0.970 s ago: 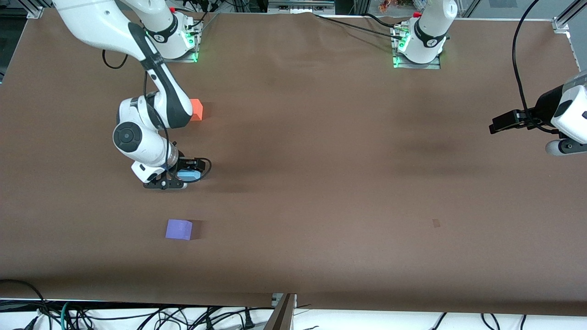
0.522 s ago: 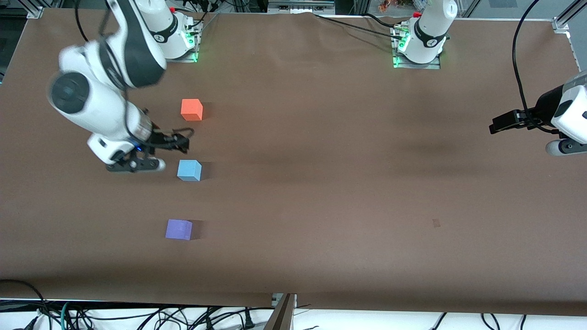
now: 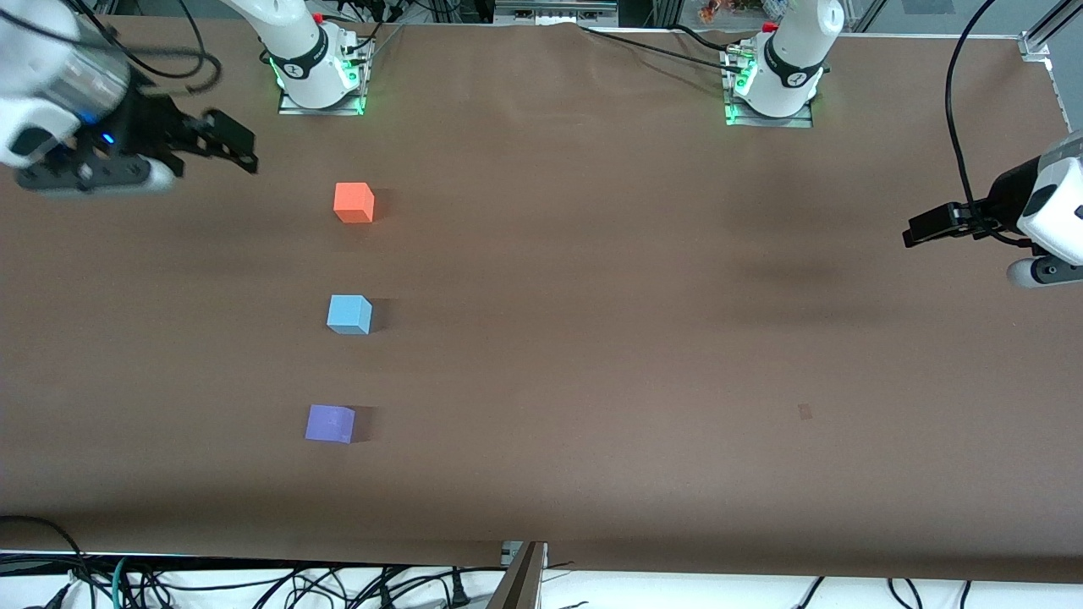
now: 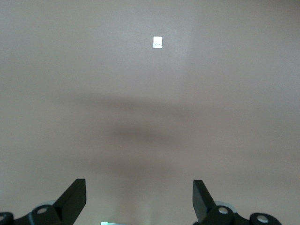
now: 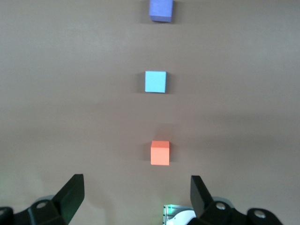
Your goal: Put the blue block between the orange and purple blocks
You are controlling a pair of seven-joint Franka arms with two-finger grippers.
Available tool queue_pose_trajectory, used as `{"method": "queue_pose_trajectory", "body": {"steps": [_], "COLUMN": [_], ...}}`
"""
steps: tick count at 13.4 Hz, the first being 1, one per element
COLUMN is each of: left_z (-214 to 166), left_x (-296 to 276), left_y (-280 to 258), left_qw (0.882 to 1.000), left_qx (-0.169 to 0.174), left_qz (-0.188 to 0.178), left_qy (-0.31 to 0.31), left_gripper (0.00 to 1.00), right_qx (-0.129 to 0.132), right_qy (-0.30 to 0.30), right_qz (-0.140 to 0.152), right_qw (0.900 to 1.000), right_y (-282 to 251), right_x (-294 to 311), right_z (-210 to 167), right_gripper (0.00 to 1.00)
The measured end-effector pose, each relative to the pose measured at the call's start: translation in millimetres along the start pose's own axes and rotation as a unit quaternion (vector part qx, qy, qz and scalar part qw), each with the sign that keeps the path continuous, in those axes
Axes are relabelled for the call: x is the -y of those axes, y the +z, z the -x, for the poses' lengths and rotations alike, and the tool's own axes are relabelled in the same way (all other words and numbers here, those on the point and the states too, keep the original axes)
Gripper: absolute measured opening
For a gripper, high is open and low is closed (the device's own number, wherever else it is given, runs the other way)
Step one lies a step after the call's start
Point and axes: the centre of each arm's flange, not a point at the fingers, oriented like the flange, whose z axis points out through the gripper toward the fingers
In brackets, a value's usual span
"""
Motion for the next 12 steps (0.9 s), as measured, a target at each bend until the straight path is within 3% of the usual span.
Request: {"method": "queue_pose_trajectory", "body": {"steps": [4, 12], "left_z": [0, -1], "left_x": [0, 0], "left_y": [0, 1], "left_qw": [1.0, 1.0], "left_qx": [0.0, 0.001], "left_qz": [0.0, 0.0], "left_qy": [0.0, 0.0], "left_gripper": [1.0, 1.0], "right_qx": [-0.016, -0.034], "right_qy": [-0.018, -0.029], "right_qz": [0.001, 0.021], "right_qw": [1.0, 0.999], "right_y": [15, 17], "right_x": [-40, -40], "right_z": [3, -4], "right_gripper": [1.0, 1.0]}}
